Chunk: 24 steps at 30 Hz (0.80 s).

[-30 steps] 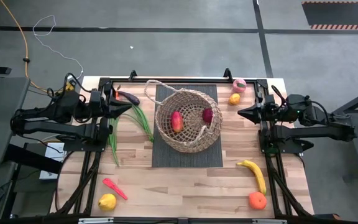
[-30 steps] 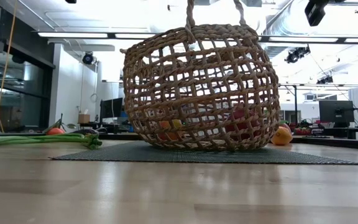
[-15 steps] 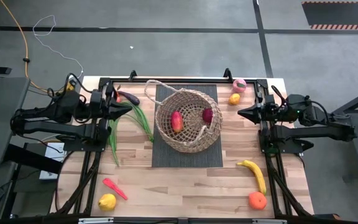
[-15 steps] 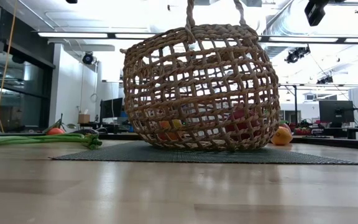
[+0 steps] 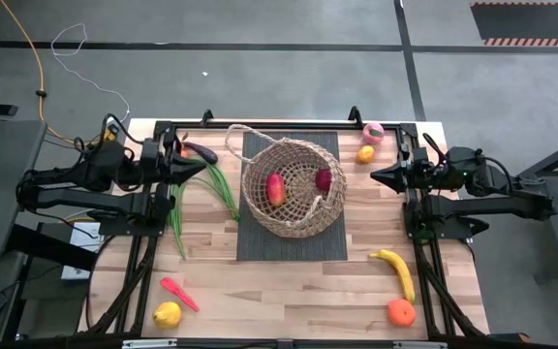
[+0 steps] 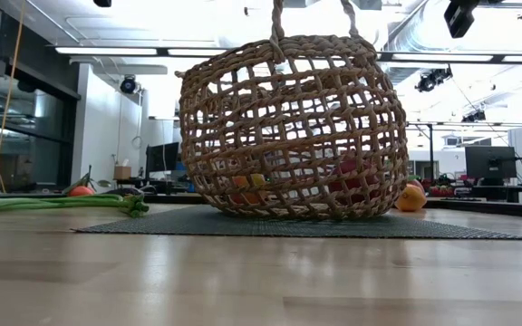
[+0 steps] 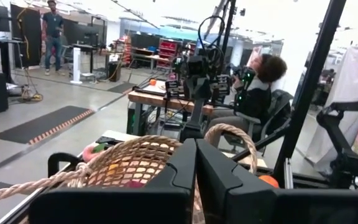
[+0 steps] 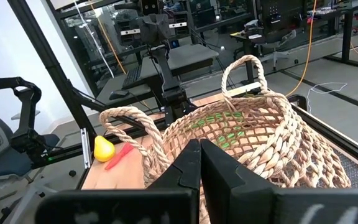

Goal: Build produce basket
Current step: Put the banana into the woven basket

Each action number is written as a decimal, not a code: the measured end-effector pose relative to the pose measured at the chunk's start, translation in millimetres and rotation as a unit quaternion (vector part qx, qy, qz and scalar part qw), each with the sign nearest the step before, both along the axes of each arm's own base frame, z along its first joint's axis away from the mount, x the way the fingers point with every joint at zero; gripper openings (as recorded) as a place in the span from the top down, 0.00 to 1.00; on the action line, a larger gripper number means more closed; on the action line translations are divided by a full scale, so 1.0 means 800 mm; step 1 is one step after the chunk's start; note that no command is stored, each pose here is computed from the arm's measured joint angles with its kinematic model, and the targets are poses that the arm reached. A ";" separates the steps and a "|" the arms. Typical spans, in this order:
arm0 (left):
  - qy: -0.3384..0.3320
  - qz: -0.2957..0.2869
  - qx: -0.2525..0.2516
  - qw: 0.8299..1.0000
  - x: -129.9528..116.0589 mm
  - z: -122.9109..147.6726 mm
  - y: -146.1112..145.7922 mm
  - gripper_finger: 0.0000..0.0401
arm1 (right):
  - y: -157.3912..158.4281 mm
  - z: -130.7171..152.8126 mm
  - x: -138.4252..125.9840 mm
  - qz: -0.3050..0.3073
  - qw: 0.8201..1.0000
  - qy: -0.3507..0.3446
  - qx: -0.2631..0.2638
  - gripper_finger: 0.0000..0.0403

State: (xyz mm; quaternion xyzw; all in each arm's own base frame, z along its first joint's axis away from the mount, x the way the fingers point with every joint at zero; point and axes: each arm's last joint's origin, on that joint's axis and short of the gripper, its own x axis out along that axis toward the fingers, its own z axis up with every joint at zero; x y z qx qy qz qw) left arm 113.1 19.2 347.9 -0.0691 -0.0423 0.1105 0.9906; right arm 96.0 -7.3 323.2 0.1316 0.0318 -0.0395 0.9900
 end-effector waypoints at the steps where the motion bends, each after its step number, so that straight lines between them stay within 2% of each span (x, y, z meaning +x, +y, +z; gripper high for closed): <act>1: 0.000 0.000 0.001 1.000 -0.001 0.000 0.000 1.00 | 0.000 0.000 0.000 0.000 1.000 0.000 0.000 1.00; 5: -0.002 0.002 0.000 1.000 -0.002 0.001 0.000 1.00 | 0.000 0.001 0.001 -0.003 1.000 -0.007 0.014 1.00; 10: -0.002 0.002 -0.019 1.000 -0.001 -0.001 0.000 1.00 | -0.002 0.011 0.010 -0.023 0.996 -0.047 0.077 1.00; 13: 0.003 0.004 -0.020 1.000 -0.001 -0.002 0.000 1.00 | -0.003 0.007 0.018 -0.027 0.994 -0.019 0.106 0.94; 16: 0.006 0.004 -0.031 1.000 -0.001 -0.003 0.000 1.00 | -0.003 0.004 0.024 -0.035 0.991 0.051 0.120 0.81; 24: 0.006 0.004 -0.035 0.999 -0.001 -0.003 0.000 1.00 | -0.005 0.022 0.028 -0.067 0.973 0.176 0.132 0.30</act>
